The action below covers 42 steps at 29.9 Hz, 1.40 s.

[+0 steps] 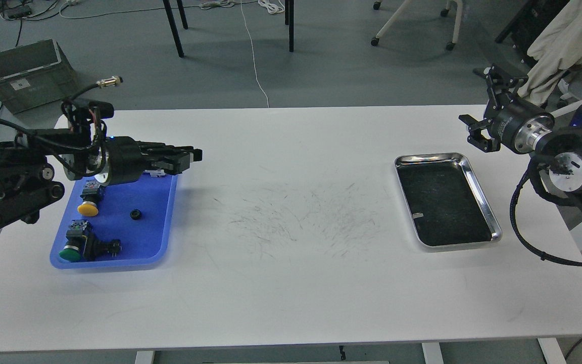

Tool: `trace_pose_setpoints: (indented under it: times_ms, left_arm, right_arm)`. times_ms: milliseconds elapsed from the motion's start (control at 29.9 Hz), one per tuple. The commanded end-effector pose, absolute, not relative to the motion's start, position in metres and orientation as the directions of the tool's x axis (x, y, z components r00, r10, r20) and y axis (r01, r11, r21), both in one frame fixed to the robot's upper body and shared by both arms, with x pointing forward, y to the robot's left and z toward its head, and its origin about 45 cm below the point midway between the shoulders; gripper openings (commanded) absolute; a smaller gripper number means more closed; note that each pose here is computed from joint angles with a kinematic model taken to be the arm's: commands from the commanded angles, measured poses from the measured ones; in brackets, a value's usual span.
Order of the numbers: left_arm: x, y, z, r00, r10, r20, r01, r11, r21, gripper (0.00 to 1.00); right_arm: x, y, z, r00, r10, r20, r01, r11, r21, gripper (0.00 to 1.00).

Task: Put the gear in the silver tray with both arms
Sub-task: 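Carry the black gear with the left gripper toward the table center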

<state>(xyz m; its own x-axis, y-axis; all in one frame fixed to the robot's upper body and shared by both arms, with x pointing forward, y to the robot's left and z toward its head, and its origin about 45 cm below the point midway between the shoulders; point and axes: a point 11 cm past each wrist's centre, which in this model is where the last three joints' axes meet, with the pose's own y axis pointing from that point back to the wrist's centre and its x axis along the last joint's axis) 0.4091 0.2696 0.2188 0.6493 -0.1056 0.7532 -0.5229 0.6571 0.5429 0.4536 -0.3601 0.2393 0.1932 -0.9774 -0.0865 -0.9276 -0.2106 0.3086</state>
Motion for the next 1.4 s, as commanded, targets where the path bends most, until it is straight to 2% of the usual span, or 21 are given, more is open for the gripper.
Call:
trace_pose_setpoints:
  times_ms: [0,267,568,1237,1371]
  left_arm:
    - [0.411,0.224,0.214,0.643,-0.139,0.753,-0.462,0.713,0.526,0.06]
    - [0.407,0.13,0.187,0.609,-0.262,0.748,-0.335,0.771,0.543,0.06]
    - [0.408,0.057,0.16,0.603,-0.28,0.747,-0.317,0.775,0.546,0.06]
    - [0.412,0.086,0.136,0.633,-0.278,0.722,-0.36,0.719,0.594,0.06]
    - [0.408,0.086,0.131,0.643,-0.273,0.715,-0.354,0.722,0.594,0.06]
  right_arm:
    - [0.454,-0.361,0.241,0.193,-0.978,-0.082,-0.929,-0.209,0.307,0.99]
    - [0.458,-0.366,0.251,0.192,-0.98,-0.047,-0.934,-0.198,0.298,0.99]
    - [0.458,-0.364,0.25,0.202,-0.979,-0.029,-0.93,-0.201,0.308,0.99]
    - [0.468,-0.364,0.266,0.19,-0.982,-0.012,-0.941,-0.185,0.284,0.99]
    - [0.465,-0.384,0.275,0.154,-0.988,0.002,-0.951,-0.148,0.271,0.99]
